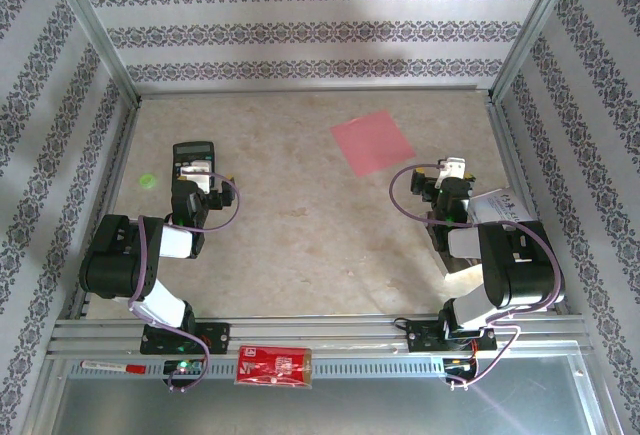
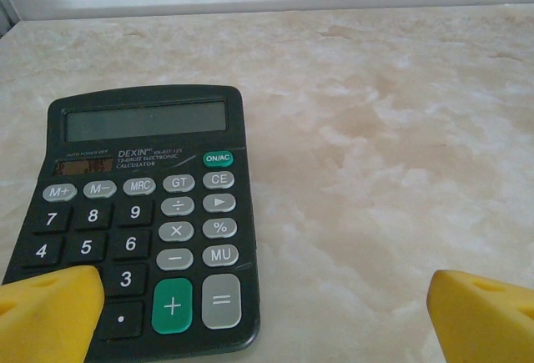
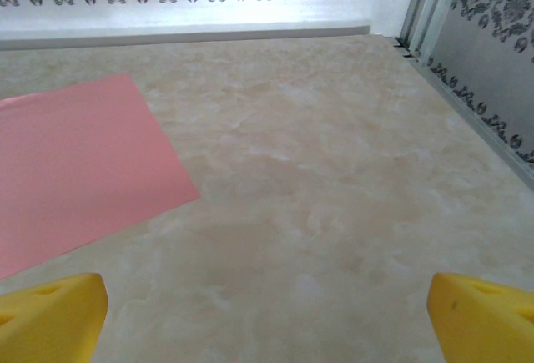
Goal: Fold a paper plane with a square sheet of paper (pick it up from the middle)
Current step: Move the square sheet of paper to the center of the table.
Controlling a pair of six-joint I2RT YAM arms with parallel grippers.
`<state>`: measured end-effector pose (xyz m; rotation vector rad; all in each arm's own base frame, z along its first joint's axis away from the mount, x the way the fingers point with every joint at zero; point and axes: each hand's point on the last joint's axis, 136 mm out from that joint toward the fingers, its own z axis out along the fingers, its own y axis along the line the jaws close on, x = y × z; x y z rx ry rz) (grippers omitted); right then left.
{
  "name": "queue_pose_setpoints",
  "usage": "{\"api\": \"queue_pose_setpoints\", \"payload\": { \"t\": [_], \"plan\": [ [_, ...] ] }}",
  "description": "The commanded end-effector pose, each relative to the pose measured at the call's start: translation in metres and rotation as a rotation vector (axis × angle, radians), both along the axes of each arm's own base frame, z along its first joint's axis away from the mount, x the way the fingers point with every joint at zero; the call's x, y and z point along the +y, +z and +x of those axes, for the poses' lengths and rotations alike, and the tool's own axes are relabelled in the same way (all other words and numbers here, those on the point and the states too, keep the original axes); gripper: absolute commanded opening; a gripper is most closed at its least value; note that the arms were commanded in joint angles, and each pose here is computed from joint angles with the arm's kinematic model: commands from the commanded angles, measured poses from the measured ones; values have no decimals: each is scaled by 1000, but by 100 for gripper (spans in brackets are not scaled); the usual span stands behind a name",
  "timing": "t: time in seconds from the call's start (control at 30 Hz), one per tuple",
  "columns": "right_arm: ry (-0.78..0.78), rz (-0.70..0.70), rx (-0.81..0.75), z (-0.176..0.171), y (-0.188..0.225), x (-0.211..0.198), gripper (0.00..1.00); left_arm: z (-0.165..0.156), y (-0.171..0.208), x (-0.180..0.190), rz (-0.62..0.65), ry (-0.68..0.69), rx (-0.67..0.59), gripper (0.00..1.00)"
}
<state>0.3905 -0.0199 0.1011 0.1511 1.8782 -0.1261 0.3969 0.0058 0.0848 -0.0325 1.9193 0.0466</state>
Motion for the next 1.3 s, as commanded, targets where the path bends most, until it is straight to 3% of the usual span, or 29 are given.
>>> {"api": "queue_pose_setpoints", "payload": {
  "t": [0.0,0.13,0.23,0.33,0.4,0.47,0.6,0.67,0.83,0.93,1.03,1.27],
  "plan": [
    [-17,-1,-38,0,14,-1,98,-2,17,11,2,47,-37,100],
    [-15,-13,-53,-8,12,2,98,-7,43,24,-1,134,-7,100],
    [15,-15,-90,-8,22,7,98,-10,60,37,-86,250,35,100],
    [46,-3,-38,-8,50,9,98,-1,74,16,-182,157,72,100],
    [9,38,-95,-11,70,5,98,4,80,3,-275,117,89,100],
    [-48,119,-115,-16,83,0,98,10,84,-9,-378,93,106,100],
    [-102,311,10,-25,78,13,97,17,87,-49,-528,-1,159,100],
    [-68,370,95,-26,66,37,93,17,85,-77,-514,-46,209,100],
    [101,410,338,-14,39,103,88,16,74,-164,-296,-204,374,100],
    [177,433,470,5,20,130,82,17,58,-197,-220,-259,462,100],
    [207,424,566,27,2,149,72,19,43,-206,-241,-247,525,100],
    [186,427,630,83,-33,161,56,11,27,-199,-218,-210,585,100]
  ]
}}
